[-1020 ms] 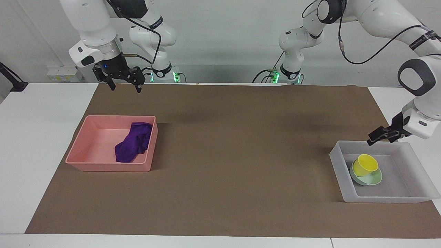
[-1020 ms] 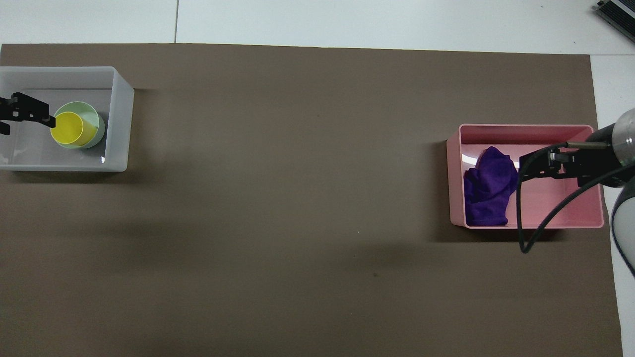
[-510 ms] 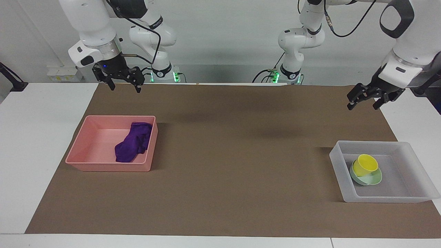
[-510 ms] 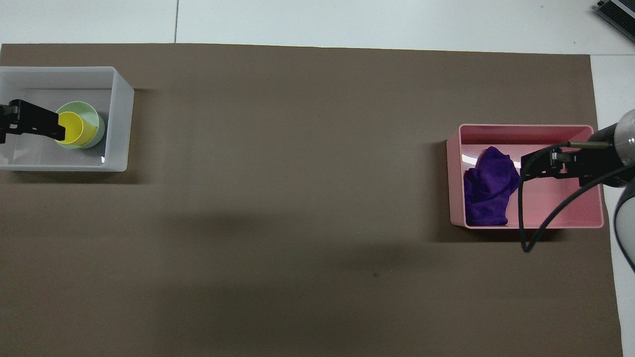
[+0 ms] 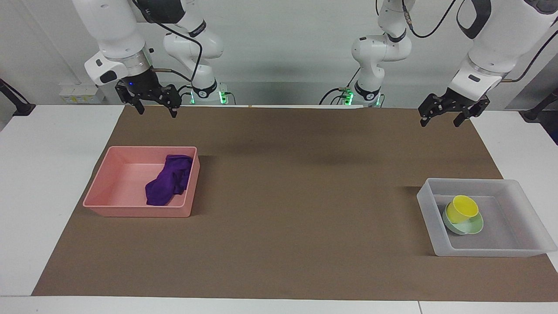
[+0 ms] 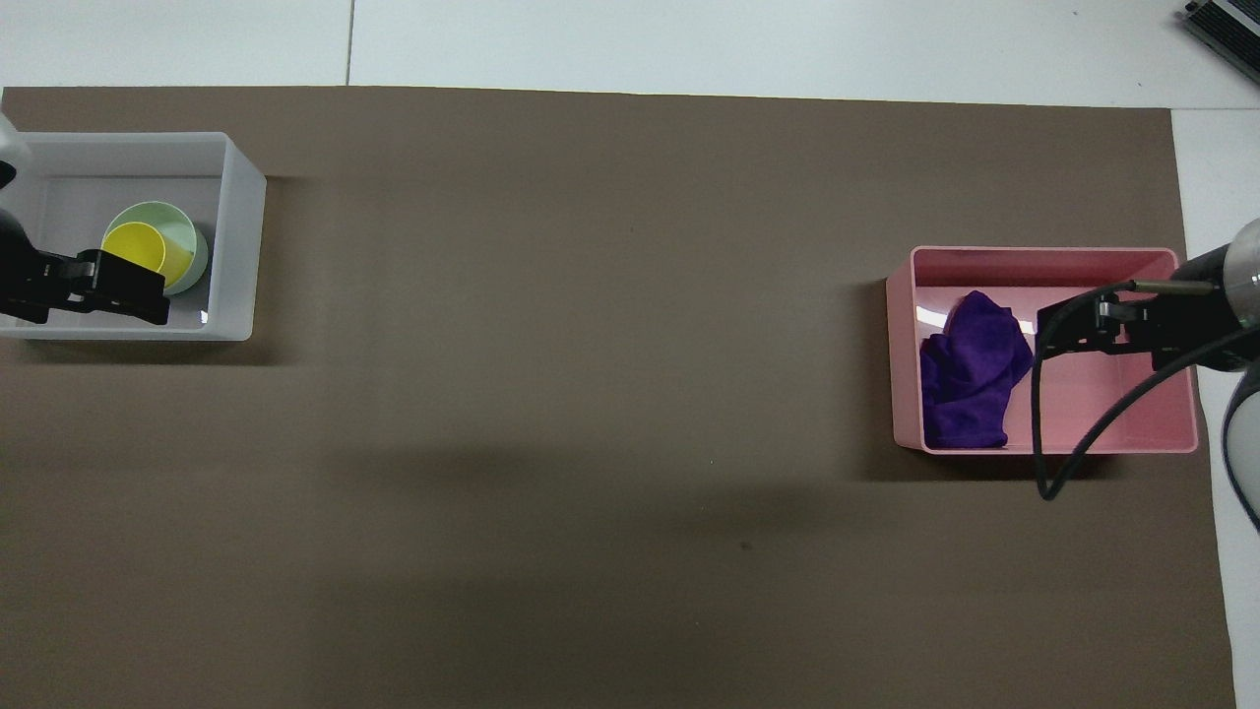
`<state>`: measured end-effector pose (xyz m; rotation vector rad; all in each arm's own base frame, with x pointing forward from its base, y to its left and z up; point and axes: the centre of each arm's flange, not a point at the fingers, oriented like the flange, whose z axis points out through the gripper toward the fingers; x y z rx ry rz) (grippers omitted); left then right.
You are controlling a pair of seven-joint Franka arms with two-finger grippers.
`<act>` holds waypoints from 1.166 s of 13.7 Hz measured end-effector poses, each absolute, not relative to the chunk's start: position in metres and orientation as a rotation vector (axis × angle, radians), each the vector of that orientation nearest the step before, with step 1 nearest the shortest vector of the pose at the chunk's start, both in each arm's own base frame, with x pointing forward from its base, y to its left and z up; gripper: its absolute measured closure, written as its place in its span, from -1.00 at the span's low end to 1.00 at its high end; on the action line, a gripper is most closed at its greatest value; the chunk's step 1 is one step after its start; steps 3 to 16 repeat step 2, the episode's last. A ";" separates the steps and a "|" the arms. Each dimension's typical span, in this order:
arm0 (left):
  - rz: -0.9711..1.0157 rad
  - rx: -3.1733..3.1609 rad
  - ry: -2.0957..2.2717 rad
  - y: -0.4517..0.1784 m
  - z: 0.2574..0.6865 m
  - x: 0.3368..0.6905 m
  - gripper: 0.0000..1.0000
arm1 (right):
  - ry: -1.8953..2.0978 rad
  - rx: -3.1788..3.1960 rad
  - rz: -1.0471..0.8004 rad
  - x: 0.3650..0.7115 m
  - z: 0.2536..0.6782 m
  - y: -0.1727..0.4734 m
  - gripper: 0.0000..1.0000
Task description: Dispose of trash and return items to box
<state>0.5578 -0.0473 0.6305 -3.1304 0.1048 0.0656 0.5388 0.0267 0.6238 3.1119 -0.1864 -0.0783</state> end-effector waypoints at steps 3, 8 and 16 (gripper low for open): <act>0.082 -3.129 0.094 -0.044 0.631 0.556 -1.00 | -0.186 3.112 -0.077 0.539 0.624 0.027 -1.00; 0.082 -3.129 0.094 -0.044 0.631 0.556 -1.00 | -0.186 3.112 -0.077 0.539 0.624 0.027 -1.00; 0.082 -3.129 0.094 -0.044 0.631 0.556 -1.00 | -0.186 3.112 -0.077 0.539 0.624 0.027 -1.00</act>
